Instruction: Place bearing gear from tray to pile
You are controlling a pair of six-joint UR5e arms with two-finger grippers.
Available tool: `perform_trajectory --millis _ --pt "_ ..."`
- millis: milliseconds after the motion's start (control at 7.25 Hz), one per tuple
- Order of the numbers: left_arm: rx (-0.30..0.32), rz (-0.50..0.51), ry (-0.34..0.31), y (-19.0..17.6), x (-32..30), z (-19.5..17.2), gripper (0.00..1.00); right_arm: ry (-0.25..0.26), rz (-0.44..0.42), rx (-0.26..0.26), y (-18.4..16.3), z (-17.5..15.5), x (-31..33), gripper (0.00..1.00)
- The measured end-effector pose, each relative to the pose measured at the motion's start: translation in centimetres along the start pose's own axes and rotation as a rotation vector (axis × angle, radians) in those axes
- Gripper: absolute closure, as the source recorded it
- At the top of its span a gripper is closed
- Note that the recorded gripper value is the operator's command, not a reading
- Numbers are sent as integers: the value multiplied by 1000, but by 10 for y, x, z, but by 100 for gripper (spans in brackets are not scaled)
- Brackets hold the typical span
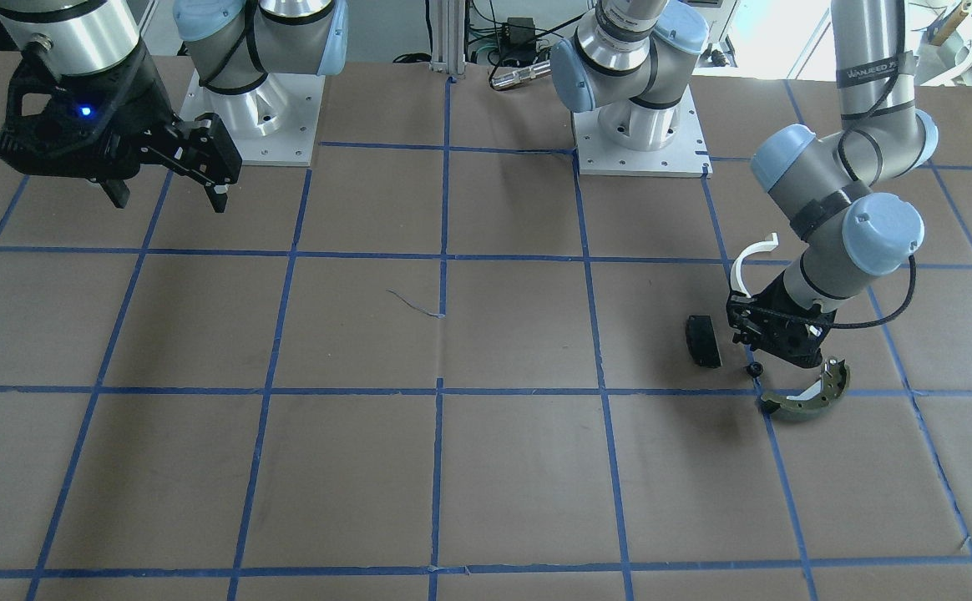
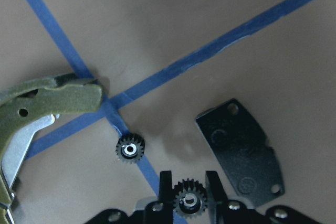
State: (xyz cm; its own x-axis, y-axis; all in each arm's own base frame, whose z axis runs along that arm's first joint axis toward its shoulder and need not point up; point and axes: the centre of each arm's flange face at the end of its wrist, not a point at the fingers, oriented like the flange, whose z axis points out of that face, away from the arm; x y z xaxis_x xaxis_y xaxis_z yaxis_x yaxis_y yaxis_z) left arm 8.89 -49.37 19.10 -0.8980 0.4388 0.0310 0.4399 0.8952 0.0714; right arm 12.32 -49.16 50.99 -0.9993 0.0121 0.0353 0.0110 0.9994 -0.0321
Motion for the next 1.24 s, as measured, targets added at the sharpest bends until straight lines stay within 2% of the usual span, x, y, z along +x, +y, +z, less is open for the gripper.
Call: perform_trajectory --millis 138,276,414,552,690,1241 --pt "1 -10 1 4 1 8 96 0 0 0 0 0 0 0" --pt "1 -17 2 6 3 12 84 0 0 -1 0 1 0 0" --pt "0 -24 4 7 4 14 83 0 0 -1 0 1 0 0" --pt "-1 -37 6 8 5 15 57 0 1 -1 0 1 0 0" --pt "-1 -50 7 8 6 14 1 0 2 -1 0 1 0 0" --pt "13 -58 -19 5 4 -3 0 0 3 -1 0 0 0 0"
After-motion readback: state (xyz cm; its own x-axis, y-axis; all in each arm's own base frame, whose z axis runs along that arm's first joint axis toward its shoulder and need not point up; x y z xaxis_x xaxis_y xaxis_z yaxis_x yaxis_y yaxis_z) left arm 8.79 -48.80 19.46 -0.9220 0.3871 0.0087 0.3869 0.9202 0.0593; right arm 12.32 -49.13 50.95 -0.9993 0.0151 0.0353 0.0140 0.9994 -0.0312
